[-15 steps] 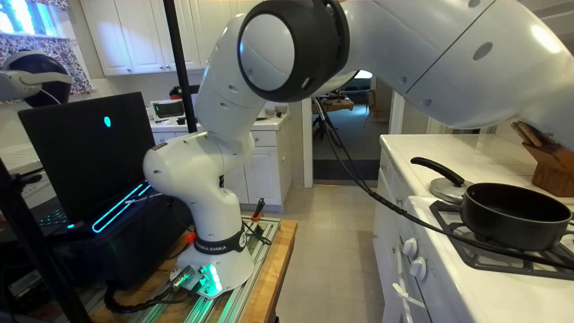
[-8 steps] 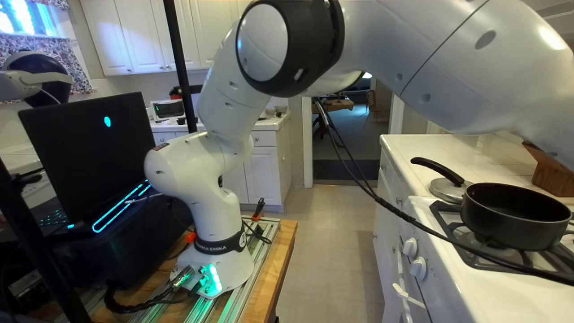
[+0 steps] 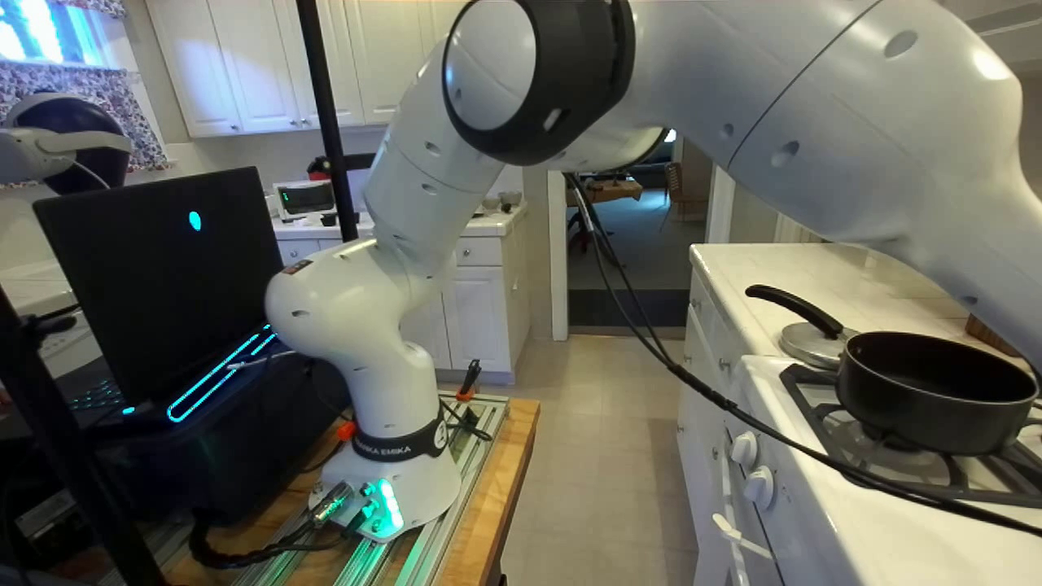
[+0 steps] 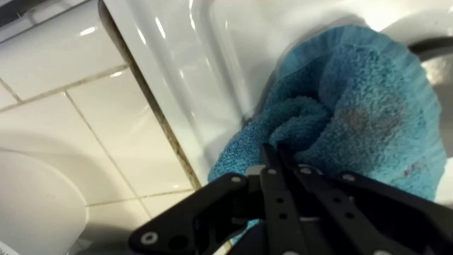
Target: Pick up the blue towel and clean the right bottom plate of the stove
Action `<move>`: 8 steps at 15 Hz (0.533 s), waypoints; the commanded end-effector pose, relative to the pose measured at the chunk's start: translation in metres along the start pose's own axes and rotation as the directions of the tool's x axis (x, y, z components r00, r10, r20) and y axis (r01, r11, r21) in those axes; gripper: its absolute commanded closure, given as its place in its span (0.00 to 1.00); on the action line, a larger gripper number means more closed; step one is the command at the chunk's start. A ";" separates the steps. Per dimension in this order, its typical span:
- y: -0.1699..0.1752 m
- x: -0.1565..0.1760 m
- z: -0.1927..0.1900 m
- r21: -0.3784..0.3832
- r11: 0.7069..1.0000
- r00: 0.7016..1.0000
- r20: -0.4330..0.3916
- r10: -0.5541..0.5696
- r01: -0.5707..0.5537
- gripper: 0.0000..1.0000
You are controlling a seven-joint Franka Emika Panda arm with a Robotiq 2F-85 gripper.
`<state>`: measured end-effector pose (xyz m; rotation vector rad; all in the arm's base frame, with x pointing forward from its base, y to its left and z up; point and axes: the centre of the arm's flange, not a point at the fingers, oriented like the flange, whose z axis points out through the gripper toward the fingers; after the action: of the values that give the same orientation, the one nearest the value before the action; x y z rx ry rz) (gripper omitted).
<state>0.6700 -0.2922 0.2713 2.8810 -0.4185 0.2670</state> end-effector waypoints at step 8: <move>-0.017 -0.029 -0.007 0.055 0.986 0.942 0.291 -0.165 0.156 0.99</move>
<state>0.6534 -0.2747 0.2624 2.9603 -0.3153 -0.0667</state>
